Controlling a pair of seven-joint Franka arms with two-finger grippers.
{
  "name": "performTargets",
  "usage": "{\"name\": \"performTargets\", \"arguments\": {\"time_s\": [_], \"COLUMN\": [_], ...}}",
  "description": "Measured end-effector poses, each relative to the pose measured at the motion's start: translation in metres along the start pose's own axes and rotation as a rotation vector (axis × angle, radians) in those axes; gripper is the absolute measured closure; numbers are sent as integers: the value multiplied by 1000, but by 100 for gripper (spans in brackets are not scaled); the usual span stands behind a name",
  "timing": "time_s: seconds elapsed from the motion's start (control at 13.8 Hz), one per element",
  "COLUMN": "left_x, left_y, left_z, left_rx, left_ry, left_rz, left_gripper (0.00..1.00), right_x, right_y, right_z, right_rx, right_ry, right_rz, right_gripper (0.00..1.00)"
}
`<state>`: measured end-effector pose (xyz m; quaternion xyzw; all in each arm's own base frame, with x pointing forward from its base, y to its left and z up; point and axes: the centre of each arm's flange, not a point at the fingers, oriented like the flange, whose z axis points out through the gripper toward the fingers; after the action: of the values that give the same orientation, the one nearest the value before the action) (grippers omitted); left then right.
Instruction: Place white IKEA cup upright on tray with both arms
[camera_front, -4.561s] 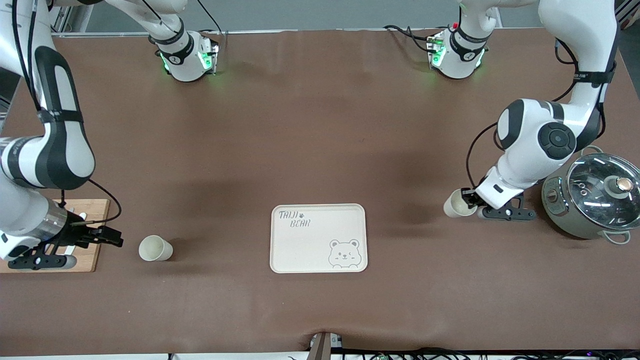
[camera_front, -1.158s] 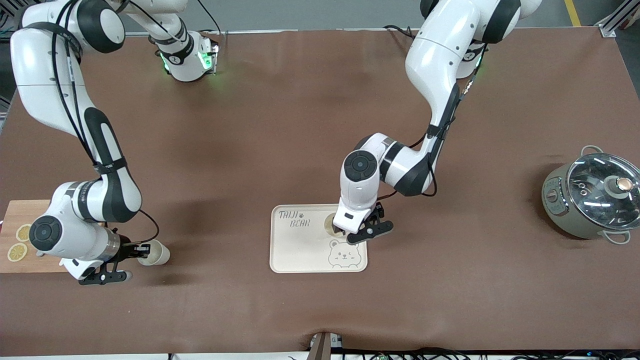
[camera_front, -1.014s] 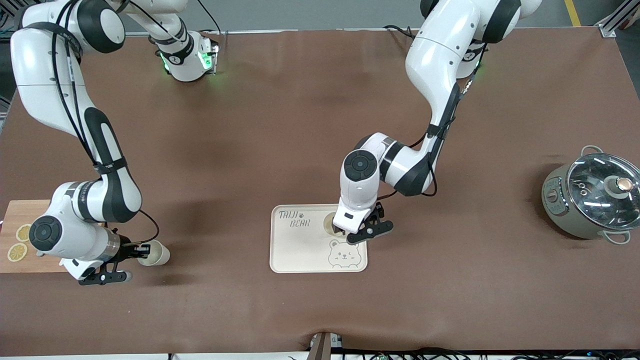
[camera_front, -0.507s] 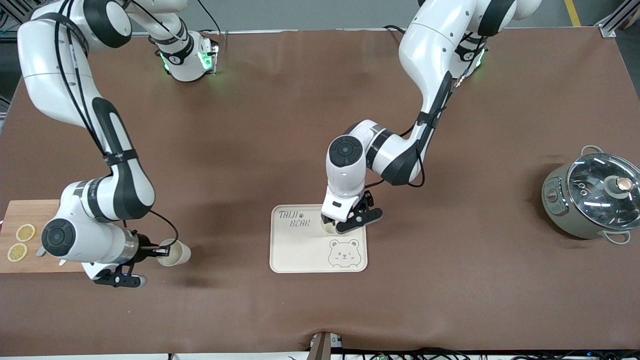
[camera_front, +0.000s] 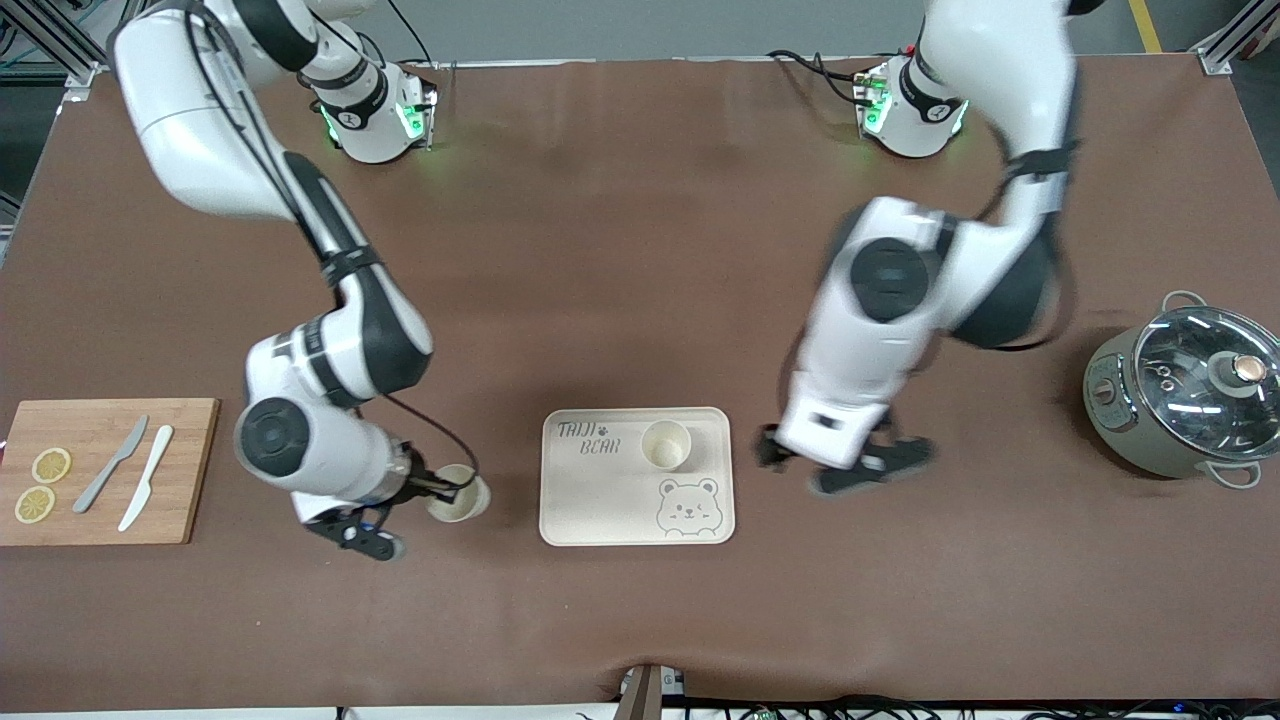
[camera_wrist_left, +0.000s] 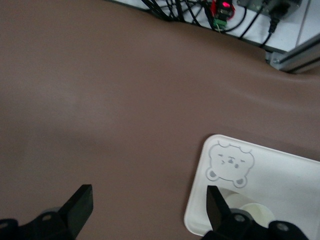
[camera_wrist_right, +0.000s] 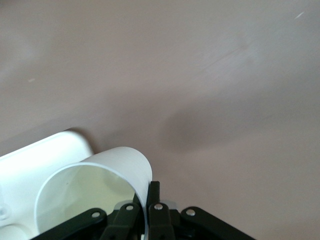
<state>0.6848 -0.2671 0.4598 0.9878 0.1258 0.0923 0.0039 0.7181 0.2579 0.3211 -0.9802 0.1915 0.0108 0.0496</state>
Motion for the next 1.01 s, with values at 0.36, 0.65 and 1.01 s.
{"name": "performTargets", "arguments": {"time_s": [0.36, 0.65, 1.01], "left_x": [77, 74, 22], "left_y": [-185, -251, -257], "left_z": [-29, -75, -192], "left_rx": [-49, -128, -163], "left_ry": [-94, -171, -141], "left_rz": [205, 215, 296], "left_gripper": [0, 0, 0], "right_x": [-42, -53, -73], "right_y": [-49, -65, -86], "right_z": [5, 25, 67], "right_rx": [19, 45, 73], "right_ry": [15, 25, 28], "right_rz": [38, 37, 28], "right_gripper": [96, 96, 96]}}
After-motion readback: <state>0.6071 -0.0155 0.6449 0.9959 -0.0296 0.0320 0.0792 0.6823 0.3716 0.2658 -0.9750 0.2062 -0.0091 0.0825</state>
